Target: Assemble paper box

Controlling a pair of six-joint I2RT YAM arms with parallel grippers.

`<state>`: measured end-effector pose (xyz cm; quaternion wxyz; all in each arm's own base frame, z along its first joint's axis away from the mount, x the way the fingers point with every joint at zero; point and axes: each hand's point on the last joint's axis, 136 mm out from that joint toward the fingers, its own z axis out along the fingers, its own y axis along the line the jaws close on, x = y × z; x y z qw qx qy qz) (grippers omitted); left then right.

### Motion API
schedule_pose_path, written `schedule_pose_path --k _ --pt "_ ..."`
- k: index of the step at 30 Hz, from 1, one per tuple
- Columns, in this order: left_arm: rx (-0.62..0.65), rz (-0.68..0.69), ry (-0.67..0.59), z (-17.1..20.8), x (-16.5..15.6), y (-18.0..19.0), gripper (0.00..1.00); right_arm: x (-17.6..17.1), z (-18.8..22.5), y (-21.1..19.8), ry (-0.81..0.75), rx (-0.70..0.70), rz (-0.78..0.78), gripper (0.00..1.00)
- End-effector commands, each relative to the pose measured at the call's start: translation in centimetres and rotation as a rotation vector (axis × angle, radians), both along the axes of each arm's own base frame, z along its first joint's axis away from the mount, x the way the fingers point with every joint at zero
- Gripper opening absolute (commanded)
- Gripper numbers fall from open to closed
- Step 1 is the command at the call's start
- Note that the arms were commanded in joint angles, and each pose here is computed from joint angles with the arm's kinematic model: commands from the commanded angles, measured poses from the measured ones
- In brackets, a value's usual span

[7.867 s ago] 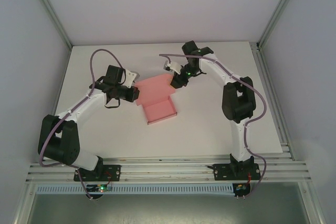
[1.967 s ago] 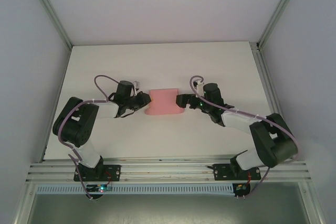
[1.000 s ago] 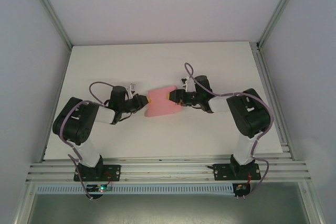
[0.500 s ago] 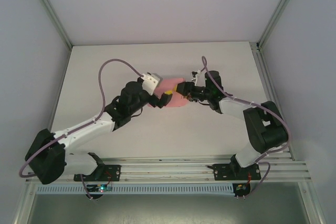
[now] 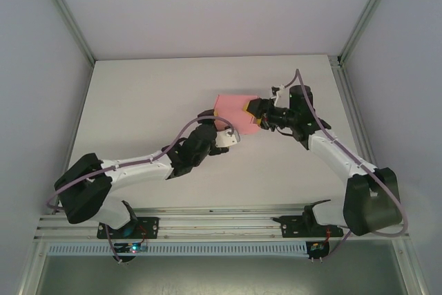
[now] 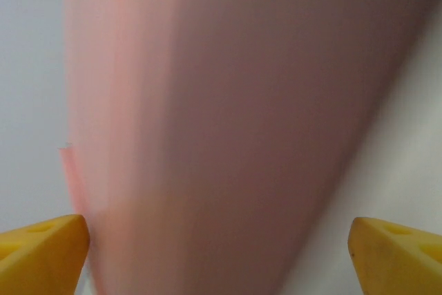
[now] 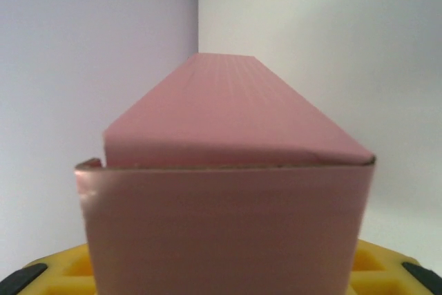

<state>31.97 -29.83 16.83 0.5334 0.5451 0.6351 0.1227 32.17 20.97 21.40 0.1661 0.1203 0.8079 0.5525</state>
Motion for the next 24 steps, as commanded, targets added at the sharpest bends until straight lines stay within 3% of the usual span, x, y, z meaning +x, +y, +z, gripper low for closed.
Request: schedule_pose_path --k 1,3,12,18,22,24 --pt "-0.048 0.017 -0.164 4.1 0.9 -0.7 0.92 -1.8 0.1 -0.2 0.110 0.015 0.007 0.46" --pt "-0.079 -0.010 -0.177 4.3 0.6 -1.2 0.87 -2.0 0.0 -0.1 0.123 0.028 0.012 0.44" --pt "-0.127 -0.070 -0.182 4.1 0.0 -2.7 0.88 -1.4 0.0 0.4 0.222 0.157 -0.039 0.39" --pt "-0.130 -0.063 -0.164 4.1 -0.1 -2.5 0.74 -1.9 -0.3 0.1 0.245 0.124 -0.042 0.40" --pt "-0.128 -0.077 -0.112 3.8 -0.6 -2.5 0.63 -2.3 -0.9 0.2 0.262 0.126 -0.014 0.50" --pt "-0.129 -0.078 -0.112 3.9 -0.7 -2.3 0.56 -2.3 -1.0 0.2 0.238 0.113 -0.010 0.60"
